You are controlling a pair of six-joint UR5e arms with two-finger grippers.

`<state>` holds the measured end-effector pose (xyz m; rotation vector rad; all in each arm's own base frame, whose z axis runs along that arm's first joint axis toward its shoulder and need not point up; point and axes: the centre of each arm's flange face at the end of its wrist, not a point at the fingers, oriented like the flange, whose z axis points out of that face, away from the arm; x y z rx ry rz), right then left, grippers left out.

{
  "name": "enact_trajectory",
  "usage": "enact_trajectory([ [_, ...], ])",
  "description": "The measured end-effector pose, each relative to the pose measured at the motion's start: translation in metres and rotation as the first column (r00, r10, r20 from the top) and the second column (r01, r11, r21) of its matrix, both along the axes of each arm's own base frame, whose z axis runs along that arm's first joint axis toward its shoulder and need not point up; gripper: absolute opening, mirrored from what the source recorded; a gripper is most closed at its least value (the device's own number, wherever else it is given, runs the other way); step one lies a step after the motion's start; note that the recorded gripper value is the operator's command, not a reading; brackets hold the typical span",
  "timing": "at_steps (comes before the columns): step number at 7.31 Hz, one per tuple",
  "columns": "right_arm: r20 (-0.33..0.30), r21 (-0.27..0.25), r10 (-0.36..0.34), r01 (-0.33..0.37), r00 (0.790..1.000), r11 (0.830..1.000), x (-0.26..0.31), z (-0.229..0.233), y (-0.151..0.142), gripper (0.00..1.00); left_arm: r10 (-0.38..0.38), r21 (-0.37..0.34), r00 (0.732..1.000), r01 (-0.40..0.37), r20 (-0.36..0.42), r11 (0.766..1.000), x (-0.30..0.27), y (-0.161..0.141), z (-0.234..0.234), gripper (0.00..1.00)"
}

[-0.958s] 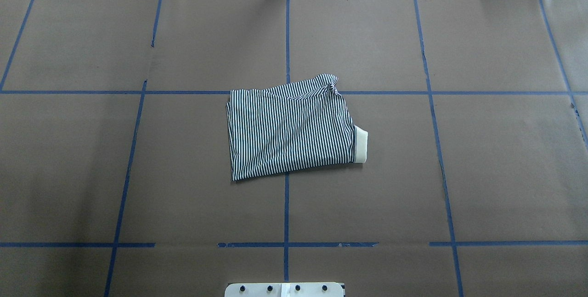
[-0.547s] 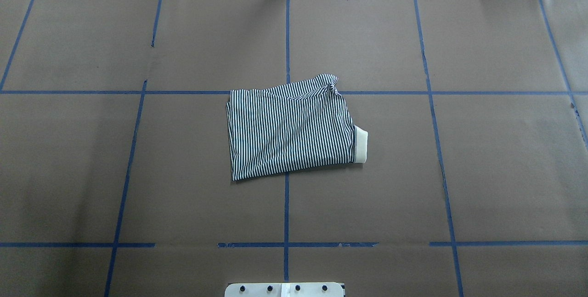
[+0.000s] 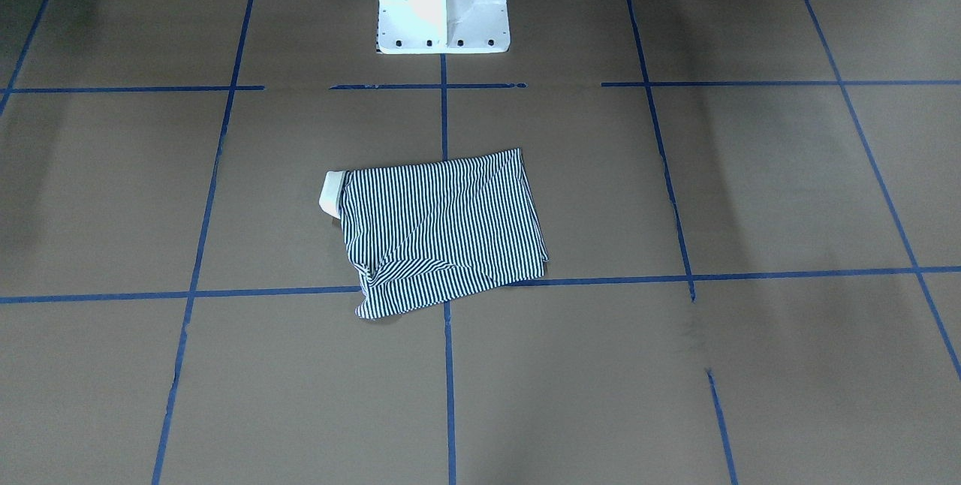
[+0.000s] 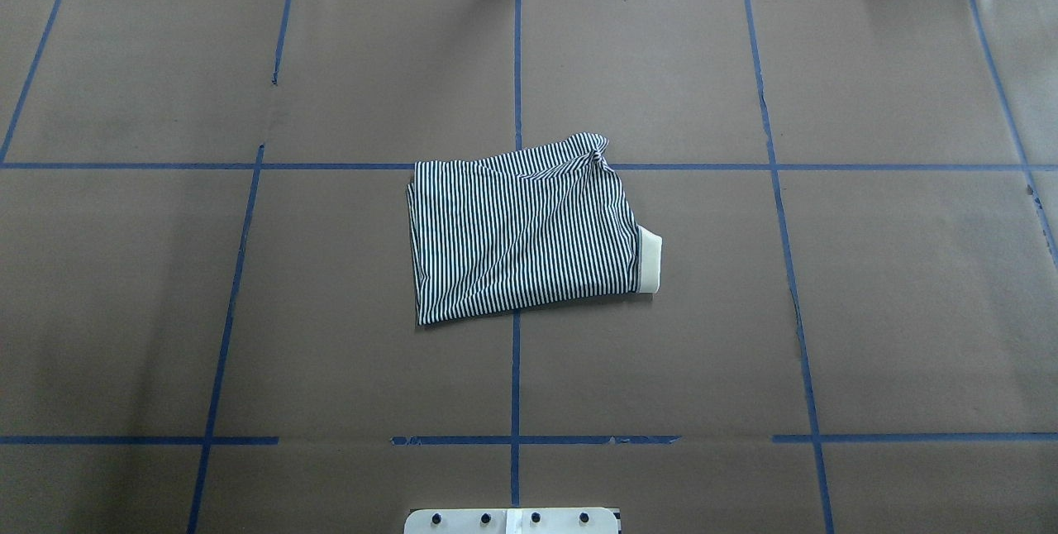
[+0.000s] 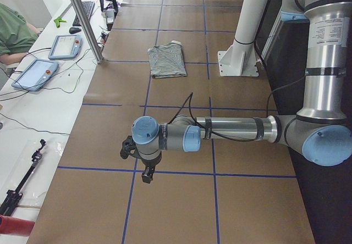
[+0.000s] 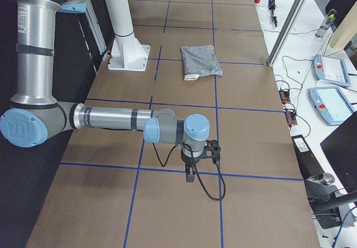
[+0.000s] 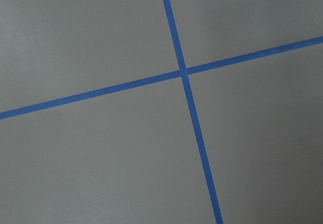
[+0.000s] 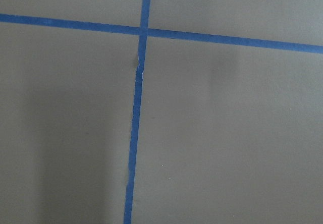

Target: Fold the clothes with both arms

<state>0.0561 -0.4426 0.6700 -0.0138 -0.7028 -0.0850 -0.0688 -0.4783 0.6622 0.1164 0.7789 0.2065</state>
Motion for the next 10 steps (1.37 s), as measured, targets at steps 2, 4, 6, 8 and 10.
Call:
enact_trajectory([
  [2, 0.001, -0.002, 0.0, 0.0, 1.0, 1.0, 0.0, 0.001, 0.0, 1.0, 0.001, -0.01, 1.0, -0.001, 0.001, 1.0, 0.0, 0.005, 0.005, 1.0],
  [4, 0.001, -0.003, 0.0, 0.0, 1.0, 1.0, 0.0, 0.001, -0.001, 1.0, 0.002, -0.018, 1.0, -0.002, 0.001, 1.0, 0.0, 0.011, 0.01, 1.0],
  [6, 0.0, -0.001, 0.0, 0.0, 1.0, 1.0, 0.0, 0.001, -0.002, 1.0, 0.002, -0.021, 1.0, -0.002, 0.0, 1.0, 0.0, 0.013, 0.011, 1.0],
  [8, 0.0, 0.003, -0.001, 0.001, 1.0, 1.0, 0.0, -0.001, -0.003, 1.0, 0.002, -0.023, 1.0, -0.002, 0.0, 1.0, 0.0, 0.014, 0.012, 1.0],
  [10, 0.0, 0.004, -0.001, 0.001, 1.0, 1.0, 0.0, -0.001, -0.004, 1.0, 0.002, -0.026, 1.0, -0.002, 0.0, 1.0, 0.0, 0.014, 0.013, 1.0],
])
